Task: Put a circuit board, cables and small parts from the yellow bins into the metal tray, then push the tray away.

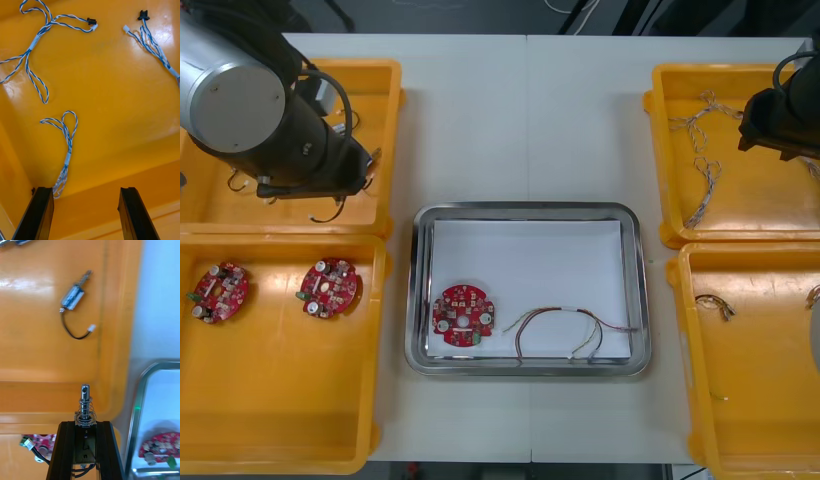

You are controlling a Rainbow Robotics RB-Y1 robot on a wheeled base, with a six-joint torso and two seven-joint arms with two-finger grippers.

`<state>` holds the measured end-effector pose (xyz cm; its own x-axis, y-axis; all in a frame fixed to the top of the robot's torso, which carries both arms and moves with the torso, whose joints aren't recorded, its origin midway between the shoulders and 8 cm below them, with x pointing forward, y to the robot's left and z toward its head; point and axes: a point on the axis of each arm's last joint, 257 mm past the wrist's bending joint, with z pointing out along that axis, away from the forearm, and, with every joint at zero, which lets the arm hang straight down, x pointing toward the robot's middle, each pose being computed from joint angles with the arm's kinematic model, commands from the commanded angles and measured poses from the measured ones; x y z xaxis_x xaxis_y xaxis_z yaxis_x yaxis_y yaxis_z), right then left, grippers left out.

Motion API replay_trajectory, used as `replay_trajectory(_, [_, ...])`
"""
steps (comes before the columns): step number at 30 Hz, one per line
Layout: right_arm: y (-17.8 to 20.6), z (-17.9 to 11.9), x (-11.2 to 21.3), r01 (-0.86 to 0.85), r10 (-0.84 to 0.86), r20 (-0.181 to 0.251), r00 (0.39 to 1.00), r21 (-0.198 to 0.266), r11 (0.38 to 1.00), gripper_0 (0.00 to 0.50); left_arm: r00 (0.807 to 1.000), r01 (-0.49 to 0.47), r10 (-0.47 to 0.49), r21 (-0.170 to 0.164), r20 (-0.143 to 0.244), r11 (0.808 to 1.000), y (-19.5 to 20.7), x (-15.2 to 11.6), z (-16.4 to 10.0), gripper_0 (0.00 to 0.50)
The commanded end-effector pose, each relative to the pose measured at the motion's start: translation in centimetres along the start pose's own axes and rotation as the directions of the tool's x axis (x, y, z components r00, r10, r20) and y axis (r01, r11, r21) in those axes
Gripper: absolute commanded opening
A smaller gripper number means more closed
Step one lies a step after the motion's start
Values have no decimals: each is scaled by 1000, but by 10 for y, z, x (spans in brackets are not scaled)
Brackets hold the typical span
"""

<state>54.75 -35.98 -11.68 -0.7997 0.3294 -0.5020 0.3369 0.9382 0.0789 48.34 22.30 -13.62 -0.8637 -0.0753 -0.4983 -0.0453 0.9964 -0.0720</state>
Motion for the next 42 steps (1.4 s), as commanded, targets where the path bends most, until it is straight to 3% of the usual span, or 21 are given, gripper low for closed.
replay_trajectory(1, [9, 13, -4, -93, 94, 3, 996, -44, 995, 500, 999, 15, -20, 92, 47, 996, -57, 2, -22, 0])
replay_trajectory(7, [10, 39, -2, -129, 128, -13, 992, -51, 990, 500, 998, -46, 42, 120, 39, 992, -92, 24, -20, 0])
replay_trajectory(11, [9, 55, 3, -152, 151, -33, 988, -51, 987, 500, 998, -39, 33, 148, 46, 988, -119, 33, -11, 0])
replay_trajectory(17, [13, 73, 12, -203, 199, -61, 978, -55, 978, 500, 997, -57, 47, 159, 63, 986, -147, 45, 8, 0])
replay_trajectory(22, [18, 81, 16, -257, 252, -77, 965, -62, 964, 500, 997, -66, 59, 163, 47, 984, -157, 52, 28, 0])
replay_trajectory(35, [29, 96, 34, -290, 280, -126, 952, -67, 955, 500, 997, -75, 71, 134, 31, 988, -157, 63, 75, 0])
replay_trajectory(42, [24, 111, 45, -285, 276, -121, 954, -63, 957, 500, 998, -68, 65, 114, 27, 991, -149, 62, 89, 0])
